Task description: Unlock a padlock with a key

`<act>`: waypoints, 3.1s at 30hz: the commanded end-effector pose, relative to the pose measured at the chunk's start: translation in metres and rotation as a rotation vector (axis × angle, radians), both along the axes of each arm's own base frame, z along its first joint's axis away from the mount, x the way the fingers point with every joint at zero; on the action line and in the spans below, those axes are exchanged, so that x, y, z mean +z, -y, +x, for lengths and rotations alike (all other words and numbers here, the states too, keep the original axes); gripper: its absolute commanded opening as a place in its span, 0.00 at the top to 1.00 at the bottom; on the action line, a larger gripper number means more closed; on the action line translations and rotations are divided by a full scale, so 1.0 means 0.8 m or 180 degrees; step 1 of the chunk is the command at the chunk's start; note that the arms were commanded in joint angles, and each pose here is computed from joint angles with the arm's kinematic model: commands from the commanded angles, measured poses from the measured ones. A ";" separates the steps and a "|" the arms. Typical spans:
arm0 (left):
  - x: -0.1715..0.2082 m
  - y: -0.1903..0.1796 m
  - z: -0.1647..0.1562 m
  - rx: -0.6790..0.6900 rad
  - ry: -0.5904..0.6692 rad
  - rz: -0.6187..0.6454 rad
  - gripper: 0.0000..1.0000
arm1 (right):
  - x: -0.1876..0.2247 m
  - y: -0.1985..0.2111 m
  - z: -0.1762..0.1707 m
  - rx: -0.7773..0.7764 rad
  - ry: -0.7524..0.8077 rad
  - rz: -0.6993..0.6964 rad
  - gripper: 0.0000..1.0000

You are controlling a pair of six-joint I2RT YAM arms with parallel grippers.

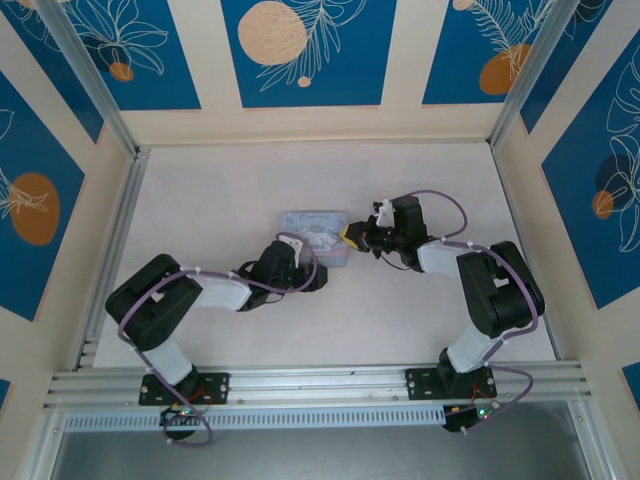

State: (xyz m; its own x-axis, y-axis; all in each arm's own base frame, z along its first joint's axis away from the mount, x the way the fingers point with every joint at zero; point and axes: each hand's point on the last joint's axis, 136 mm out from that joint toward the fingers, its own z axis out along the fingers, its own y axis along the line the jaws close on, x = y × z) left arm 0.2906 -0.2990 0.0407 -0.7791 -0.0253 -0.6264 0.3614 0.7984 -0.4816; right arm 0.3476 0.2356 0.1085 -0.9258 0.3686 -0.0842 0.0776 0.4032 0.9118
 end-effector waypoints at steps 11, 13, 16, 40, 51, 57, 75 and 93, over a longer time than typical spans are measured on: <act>-0.009 0.033 0.013 -0.0209 0.0118 -0.0111 0.26 | -0.009 -0.004 0.008 0.0002 -0.0072 -0.0024 1.00; -0.006 0.041 0.014 -0.0241 0.0115 -0.0174 0.26 | -0.010 -0.004 0.008 0.0004 -0.0074 -0.0028 1.00; -0.001 0.049 0.016 -0.0263 0.0125 -0.0250 0.26 | -0.014 -0.001 0.008 -0.0005 -0.0097 -0.0029 1.00; 0.027 0.047 0.025 0.0307 0.0000 -0.1246 0.26 | -0.020 0.008 0.009 -0.0046 -0.0129 0.0019 1.00; 0.023 0.037 0.025 0.0425 -0.0018 -0.1028 0.26 | -0.020 0.006 0.011 -0.0040 -0.0135 0.0035 1.00; 0.009 0.027 0.030 0.0473 0.0013 -0.0437 0.24 | -0.021 0.005 0.010 -0.0025 -0.0145 0.0043 1.00; 0.071 0.060 0.025 0.0321 0.0190 -0.1339 0.25 | -0.022 0.005 0.009 -0.0024 -0.0148 0.0031 1.00; 0.036 0.039 0.021 0.0739 -0.0091 -0.1437 0.29 | -0.025 0.005 0.011 -0.0026 -0.0169 0.0035 1.00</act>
